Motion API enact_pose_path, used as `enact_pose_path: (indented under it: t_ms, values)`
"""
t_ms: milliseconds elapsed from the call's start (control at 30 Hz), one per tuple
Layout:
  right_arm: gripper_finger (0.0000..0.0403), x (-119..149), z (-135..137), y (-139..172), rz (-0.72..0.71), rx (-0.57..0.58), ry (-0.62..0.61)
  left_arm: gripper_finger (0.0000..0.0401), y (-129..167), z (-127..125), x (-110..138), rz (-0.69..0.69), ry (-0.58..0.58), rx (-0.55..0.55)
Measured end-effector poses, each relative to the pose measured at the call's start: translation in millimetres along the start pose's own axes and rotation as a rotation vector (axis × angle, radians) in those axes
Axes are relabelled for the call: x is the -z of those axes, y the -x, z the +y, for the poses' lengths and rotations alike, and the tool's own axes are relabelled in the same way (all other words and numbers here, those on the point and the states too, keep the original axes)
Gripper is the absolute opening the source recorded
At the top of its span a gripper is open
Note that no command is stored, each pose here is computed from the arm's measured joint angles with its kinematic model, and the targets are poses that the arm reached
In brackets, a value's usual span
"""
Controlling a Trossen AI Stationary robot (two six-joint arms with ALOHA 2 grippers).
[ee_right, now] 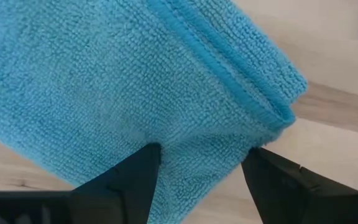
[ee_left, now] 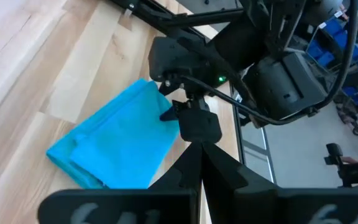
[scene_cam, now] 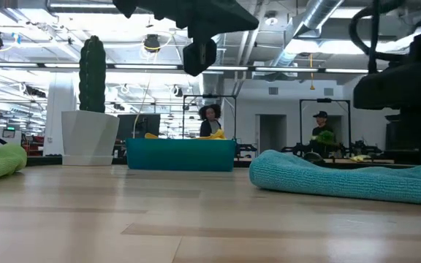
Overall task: Fold microfiber towels
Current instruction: Put the blue towel into the blue bin
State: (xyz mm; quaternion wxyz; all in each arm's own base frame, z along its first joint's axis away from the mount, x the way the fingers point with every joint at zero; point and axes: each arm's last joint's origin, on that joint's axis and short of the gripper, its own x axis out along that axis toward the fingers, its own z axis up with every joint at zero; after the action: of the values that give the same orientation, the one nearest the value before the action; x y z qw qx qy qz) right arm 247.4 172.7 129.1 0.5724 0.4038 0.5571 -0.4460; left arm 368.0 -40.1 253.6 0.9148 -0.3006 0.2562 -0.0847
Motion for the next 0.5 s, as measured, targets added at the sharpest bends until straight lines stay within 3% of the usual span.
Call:
enact_pose_path:
  t_ms: [200,500]
  values:
    - [0.0230,-18.0,3.3,-5.9,0.096,-0.016,-0.047,0.0000,0.0,0.2,0.8,0.016,0.000,0.009]
    - [0.0050,-34.1,10.7,-8.4,0.128,-0.061,-0.033,0.0000,0.3,-1.8,2.3,0.071,0.014,0.086]
